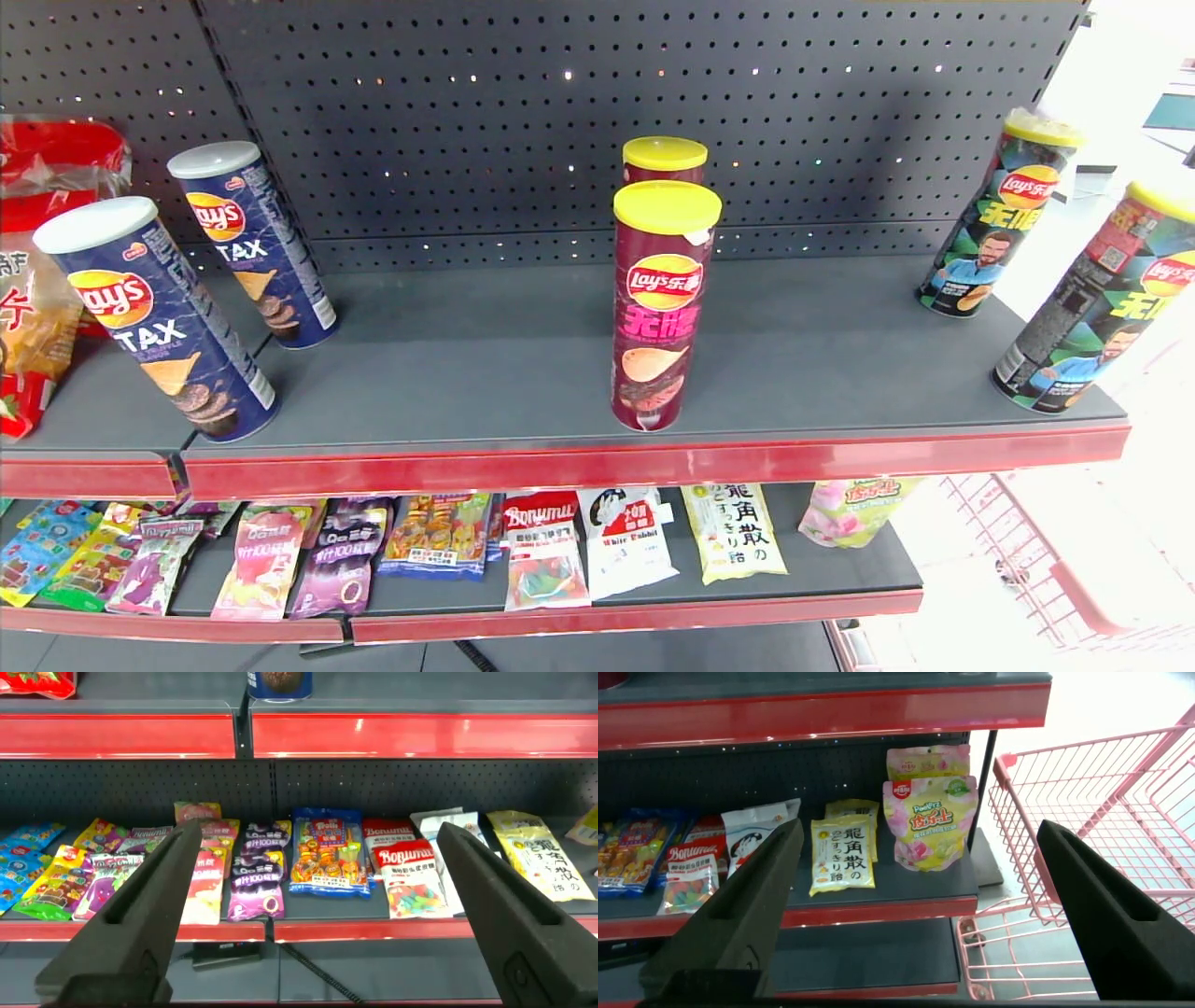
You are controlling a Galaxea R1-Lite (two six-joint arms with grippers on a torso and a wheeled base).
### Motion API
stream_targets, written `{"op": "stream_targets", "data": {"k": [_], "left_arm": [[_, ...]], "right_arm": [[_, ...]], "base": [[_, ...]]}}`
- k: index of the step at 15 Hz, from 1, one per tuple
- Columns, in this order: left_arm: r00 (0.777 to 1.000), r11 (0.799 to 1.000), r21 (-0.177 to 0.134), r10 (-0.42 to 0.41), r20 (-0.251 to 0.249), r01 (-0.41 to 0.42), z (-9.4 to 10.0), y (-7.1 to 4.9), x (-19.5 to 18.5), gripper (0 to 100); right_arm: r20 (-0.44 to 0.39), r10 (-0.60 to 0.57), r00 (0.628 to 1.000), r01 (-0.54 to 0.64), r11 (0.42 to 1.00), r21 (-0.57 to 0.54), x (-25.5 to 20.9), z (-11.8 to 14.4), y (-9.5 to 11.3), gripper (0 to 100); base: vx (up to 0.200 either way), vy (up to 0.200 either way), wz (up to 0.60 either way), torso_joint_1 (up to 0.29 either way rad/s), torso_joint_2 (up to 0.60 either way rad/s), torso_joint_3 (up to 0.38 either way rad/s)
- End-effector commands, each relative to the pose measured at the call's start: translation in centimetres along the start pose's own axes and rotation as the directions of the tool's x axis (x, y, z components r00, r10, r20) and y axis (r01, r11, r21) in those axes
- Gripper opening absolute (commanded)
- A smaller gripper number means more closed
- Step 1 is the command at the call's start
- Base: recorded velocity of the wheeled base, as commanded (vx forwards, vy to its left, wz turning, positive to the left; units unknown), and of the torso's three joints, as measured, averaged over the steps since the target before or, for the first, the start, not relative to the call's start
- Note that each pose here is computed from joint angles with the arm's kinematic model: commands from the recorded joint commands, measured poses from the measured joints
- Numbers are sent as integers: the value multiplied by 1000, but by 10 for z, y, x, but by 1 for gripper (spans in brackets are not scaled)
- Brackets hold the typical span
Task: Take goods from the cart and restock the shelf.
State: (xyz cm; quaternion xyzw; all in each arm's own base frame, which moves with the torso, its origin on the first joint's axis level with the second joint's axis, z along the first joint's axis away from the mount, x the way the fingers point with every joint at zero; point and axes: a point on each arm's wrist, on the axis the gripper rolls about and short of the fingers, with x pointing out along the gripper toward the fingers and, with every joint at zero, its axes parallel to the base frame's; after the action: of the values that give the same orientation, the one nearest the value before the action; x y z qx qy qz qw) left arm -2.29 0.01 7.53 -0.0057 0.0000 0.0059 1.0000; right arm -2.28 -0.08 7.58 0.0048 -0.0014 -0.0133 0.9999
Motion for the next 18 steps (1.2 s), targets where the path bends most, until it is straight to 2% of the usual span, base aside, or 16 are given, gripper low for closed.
{"op": "stream_targets", "data": {"k": [1,18], "left_arm": [[1000,1000,-1,1,-2,-1,0,0,0,100],[1000,1000,-1,1,-2,-1,0,0,0,100]], "right_arm": [[0,1,1000,-1,1000,0,0,0,0,100],[0,1,1000,-1,1000,4,0,0,0,100]], "base": [[0,0,0,0,0,0],[0,0,0,0,0,0]]}}
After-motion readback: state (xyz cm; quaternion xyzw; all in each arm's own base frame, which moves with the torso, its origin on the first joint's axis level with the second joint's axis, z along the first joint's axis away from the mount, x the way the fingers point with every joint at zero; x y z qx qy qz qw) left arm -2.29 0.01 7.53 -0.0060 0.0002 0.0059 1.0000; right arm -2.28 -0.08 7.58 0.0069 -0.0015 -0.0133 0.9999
